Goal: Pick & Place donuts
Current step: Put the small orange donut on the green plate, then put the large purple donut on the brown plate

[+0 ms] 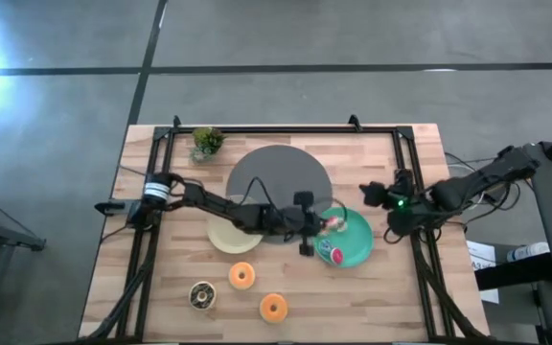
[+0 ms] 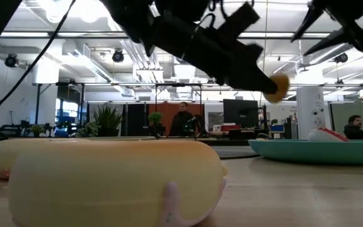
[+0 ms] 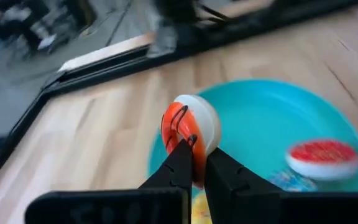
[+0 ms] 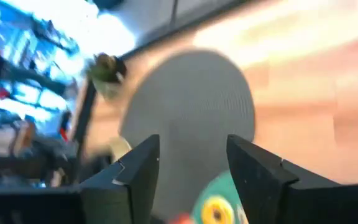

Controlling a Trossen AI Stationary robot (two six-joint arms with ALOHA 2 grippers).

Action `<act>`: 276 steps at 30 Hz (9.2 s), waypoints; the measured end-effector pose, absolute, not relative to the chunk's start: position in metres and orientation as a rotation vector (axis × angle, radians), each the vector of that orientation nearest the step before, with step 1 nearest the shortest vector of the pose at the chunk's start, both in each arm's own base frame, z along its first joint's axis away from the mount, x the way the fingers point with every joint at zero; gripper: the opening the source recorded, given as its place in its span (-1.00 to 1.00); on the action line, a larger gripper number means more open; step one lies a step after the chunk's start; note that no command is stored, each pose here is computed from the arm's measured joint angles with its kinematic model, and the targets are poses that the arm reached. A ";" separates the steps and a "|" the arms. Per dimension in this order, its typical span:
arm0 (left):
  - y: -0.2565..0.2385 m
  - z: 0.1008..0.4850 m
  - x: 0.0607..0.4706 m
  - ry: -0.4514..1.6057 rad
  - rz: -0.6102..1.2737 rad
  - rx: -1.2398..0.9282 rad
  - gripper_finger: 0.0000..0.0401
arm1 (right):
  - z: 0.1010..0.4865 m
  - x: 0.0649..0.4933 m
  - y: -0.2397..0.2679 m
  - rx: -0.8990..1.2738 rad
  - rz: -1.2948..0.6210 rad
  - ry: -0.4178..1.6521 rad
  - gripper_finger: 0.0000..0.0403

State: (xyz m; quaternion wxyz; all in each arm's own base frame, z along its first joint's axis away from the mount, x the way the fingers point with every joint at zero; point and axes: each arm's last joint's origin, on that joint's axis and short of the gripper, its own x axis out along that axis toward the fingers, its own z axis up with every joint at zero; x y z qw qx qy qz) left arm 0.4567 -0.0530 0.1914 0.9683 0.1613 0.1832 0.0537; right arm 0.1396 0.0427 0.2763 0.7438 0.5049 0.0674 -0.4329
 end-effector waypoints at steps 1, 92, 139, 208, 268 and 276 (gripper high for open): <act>-0.057 0.189 0.459 0.374 0.091 0.365 -0.99 | 0.282 0.136 0.040 1.102 -0.949 0.116 -0.10; -0.016 0.221 0.252 0.758 0.036 -0.262 -0.52 | 0.229 0.250 0.115 0.842 -0.428 0.950 -0.08; -0.013 0.206 0.178 0.702 0.043 -0.372 -0.52 | 0.163 0.403 0.264 -0.421 0.409 1.025 0.16; -0.012 0.207 0.179 0.677 0.062 -0.378 -0.52 | 0.171 0.425 0.215 0.173 -0.030 1.067 -0.91; -0.024 0.220 0.252 0.264 0.514 0.051 -0.13 | 0.202 0.408 0.028 1.497 -0.652 -0.586 -0.91; -0.021 0.221 0.251 0.253 0.562 0.033 -0.13 | 0.200 0.407 0.029 1.574 -0.620 -0.592 -0.91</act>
